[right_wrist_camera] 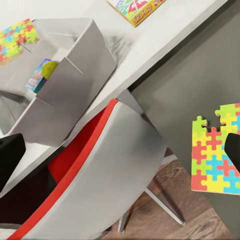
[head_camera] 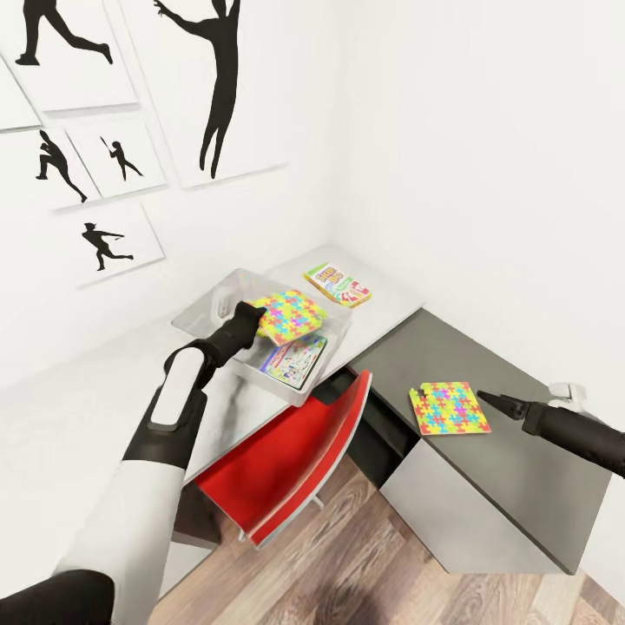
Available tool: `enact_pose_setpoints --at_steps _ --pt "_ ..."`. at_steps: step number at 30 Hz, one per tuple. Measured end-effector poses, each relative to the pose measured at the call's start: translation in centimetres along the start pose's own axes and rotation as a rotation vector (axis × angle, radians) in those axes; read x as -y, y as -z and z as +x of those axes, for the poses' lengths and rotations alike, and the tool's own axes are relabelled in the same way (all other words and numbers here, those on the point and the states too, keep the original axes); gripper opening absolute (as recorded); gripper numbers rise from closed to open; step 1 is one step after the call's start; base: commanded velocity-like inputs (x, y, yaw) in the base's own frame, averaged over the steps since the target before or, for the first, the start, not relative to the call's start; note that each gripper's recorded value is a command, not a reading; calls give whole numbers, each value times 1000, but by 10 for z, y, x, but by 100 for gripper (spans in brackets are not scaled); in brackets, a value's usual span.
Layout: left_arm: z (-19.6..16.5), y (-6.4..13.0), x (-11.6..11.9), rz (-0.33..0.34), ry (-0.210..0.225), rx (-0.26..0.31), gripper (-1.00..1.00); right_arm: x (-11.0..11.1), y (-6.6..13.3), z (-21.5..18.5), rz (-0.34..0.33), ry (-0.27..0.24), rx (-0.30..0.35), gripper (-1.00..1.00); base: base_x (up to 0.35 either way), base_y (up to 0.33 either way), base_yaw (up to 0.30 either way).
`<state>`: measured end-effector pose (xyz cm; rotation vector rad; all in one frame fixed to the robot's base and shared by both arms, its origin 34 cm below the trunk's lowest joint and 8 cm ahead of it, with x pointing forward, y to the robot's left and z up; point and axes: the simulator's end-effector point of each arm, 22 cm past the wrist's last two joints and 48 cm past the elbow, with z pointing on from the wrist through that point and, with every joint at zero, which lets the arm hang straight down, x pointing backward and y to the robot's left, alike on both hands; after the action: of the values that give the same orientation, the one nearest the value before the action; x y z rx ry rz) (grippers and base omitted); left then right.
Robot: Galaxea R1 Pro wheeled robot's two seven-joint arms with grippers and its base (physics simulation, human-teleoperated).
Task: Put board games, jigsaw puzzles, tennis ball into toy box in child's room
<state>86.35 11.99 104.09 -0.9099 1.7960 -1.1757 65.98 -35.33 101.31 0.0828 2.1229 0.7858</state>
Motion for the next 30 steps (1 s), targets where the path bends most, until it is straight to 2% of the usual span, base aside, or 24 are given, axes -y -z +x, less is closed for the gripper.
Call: enact_pose_setpoints --at_steps 2,6,9,17,23,30 --pt "4 -4 -1 -11 8 0 -100 -2 -2 2 -5 -1 -3 100 0 0 0" --pt "15 -12 -8 -68 66 -5 -100 -7 -7 6 -17 -3 -11 100 0 0 0" --pt "17 -13 -10 -90 88 -5 -100 -8 -9 7 -20 -3 -13 100 0 0 0" --pt "19 -14 -11 -109 109 -7 -100 -9 -9 7 -22 -3 -14 100 0 0 0" --pt "20 -13 -18 -148 121 -10 -100 -9 -9 7 -22 -4 -14 100 0 0 0" --pt "18 -17 -8 -146 156 -19 -100 -9 -9 7 -22 -4 -13 100 0 0 0"
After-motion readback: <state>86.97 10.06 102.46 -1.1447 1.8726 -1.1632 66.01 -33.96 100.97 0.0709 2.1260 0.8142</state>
